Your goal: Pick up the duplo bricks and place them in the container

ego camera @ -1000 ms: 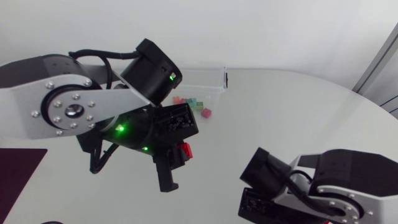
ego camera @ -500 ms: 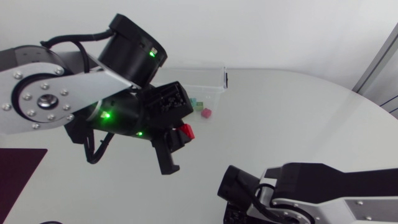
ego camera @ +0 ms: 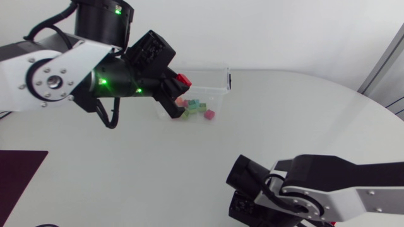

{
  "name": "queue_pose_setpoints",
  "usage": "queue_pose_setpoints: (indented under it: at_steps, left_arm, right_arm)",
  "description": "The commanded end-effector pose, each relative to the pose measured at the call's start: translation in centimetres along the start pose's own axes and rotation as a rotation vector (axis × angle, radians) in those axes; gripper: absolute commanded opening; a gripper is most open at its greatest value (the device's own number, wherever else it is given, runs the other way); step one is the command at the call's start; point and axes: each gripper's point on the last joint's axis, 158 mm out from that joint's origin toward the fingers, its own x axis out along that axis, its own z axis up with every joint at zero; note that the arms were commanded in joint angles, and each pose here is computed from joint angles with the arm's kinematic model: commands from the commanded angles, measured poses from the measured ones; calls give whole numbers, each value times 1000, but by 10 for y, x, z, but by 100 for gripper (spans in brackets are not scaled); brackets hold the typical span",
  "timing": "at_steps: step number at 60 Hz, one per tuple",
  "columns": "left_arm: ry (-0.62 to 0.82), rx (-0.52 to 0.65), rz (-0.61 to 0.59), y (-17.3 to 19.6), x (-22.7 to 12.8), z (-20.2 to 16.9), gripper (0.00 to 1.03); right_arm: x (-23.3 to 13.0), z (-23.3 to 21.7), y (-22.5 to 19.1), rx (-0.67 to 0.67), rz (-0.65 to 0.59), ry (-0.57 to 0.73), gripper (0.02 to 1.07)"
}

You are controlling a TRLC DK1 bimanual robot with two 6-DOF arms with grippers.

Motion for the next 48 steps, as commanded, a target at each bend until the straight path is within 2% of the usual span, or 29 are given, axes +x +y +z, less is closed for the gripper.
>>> queue_pose_setpoints:
  at_steps: [1, 5, 23, 32, 40, 46, 48]
  left_arm:
    - [16, -57, 19, 15, 24, -9, 17]
    - [3, -72, 39, 25, 38, -9, 21]
    - [-33, -155, 169, 106, 83, -6, 21]
    - [-34, -169, 200, 133, 103, -4, 22]
    - [-25, -177, 214, 149, 124, -8, 38]
    - [-14, -186, 232, 164, 138, -14, 41]
    - [-3, -191, 233, 168, 143, -18, 45]
  right_arm:
    - [-18, 8, -6, 19, -16, -50, 7]
    - [-36, 17, -13, 36, -28, -93, 7]
    - [-102, 55, -42, 103, -86, -259, 7]
    - [-128, 71, -60, 133, -117, -328, 7]
    - [-143, 84, -76, 166, -137, -372, 7]
    - [-152, 93, -86, 181, -148, -400, 7]
    - [-155, 95, -88, 186, -150, -408, 7]
